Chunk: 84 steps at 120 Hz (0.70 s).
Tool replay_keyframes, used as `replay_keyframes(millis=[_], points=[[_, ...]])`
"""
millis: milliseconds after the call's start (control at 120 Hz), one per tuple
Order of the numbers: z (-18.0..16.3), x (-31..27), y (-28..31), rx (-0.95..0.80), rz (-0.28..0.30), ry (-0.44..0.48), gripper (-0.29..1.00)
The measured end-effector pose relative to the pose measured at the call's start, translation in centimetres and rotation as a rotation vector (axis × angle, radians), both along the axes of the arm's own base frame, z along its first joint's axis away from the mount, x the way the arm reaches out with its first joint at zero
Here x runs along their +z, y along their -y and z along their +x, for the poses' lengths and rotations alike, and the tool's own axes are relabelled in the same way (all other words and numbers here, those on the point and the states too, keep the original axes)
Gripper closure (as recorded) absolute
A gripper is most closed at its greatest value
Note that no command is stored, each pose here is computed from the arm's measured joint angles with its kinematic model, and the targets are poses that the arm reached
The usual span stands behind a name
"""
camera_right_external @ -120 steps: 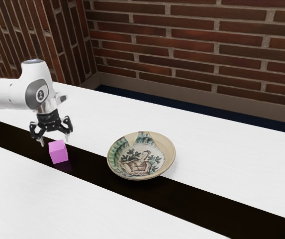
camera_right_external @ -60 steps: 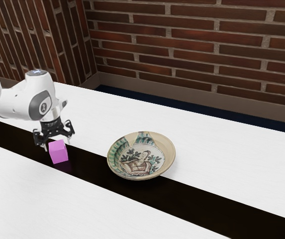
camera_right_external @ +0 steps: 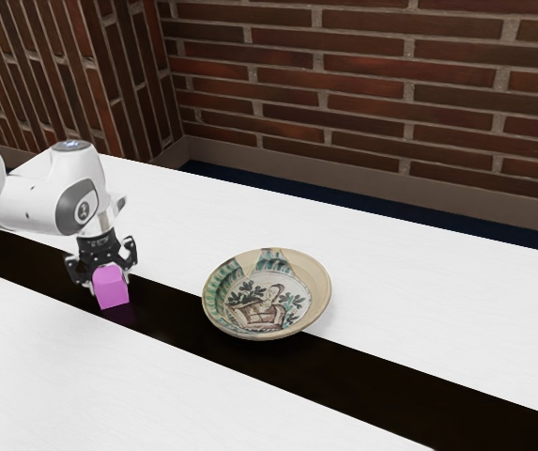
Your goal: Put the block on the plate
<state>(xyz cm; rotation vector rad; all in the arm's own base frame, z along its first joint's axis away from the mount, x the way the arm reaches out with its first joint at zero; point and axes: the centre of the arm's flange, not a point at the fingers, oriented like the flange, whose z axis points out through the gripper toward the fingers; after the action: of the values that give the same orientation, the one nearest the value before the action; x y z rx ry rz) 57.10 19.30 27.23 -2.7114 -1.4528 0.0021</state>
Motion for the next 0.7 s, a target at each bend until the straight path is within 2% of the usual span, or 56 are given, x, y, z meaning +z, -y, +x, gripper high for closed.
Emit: replay_keyframes(millis=[700], points=[[0.0,1.8,0.8,-0.018,-0.001,0.007,0.31]])
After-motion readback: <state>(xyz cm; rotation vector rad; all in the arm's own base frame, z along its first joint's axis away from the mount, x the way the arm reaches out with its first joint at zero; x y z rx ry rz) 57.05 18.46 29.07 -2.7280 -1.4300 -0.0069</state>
